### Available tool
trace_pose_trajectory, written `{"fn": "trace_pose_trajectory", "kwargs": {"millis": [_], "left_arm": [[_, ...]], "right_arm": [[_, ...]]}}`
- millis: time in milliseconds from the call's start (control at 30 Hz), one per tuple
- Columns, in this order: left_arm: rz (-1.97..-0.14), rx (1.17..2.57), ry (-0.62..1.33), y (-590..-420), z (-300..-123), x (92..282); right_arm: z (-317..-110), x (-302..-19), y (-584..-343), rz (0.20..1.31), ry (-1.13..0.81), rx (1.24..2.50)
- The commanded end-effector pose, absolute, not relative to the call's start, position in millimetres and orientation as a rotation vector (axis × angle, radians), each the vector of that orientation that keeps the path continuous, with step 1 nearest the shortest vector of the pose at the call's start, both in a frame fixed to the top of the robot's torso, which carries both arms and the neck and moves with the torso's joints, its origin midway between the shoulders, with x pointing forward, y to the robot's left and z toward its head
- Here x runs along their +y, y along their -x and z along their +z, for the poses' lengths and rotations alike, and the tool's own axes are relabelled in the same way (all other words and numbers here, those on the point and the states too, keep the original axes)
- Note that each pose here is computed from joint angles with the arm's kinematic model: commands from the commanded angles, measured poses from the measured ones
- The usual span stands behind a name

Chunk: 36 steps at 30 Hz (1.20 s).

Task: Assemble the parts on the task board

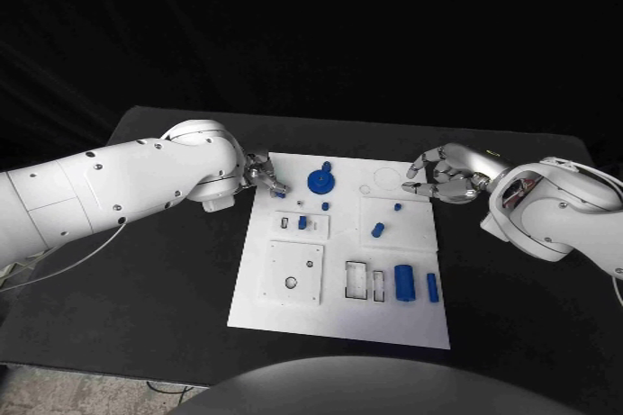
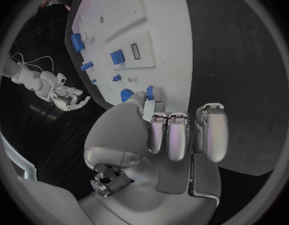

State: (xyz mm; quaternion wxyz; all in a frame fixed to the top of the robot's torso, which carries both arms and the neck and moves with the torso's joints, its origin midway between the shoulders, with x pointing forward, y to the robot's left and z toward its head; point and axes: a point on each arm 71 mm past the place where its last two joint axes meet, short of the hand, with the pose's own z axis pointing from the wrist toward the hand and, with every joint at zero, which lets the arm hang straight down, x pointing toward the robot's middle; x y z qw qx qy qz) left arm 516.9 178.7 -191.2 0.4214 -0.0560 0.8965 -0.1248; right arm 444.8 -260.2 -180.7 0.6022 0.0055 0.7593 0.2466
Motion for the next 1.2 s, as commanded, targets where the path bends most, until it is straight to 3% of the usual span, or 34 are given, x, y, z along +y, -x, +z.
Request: {"fn": "trace_pose_trajectory", "kwargs": {"millis": [33,700,1200], "left_arm": [[-0.349,2.242,0.155,-512.4,-190.1,177.4],[-0.412,2.148,0.089,-465.8,-178.5,188.1],[-0.406,2.153,0.087,-455.3,-192.6,188.5]], "right_arm": [[-181.6,-260.1,-443.9,0.572,-0.009,1.769],[-181.5,-262.2,-442.9,0.568,-0.015,1.772],[-182.8,-261.0,-443.0,0.574,-0.017,1.773]]}}
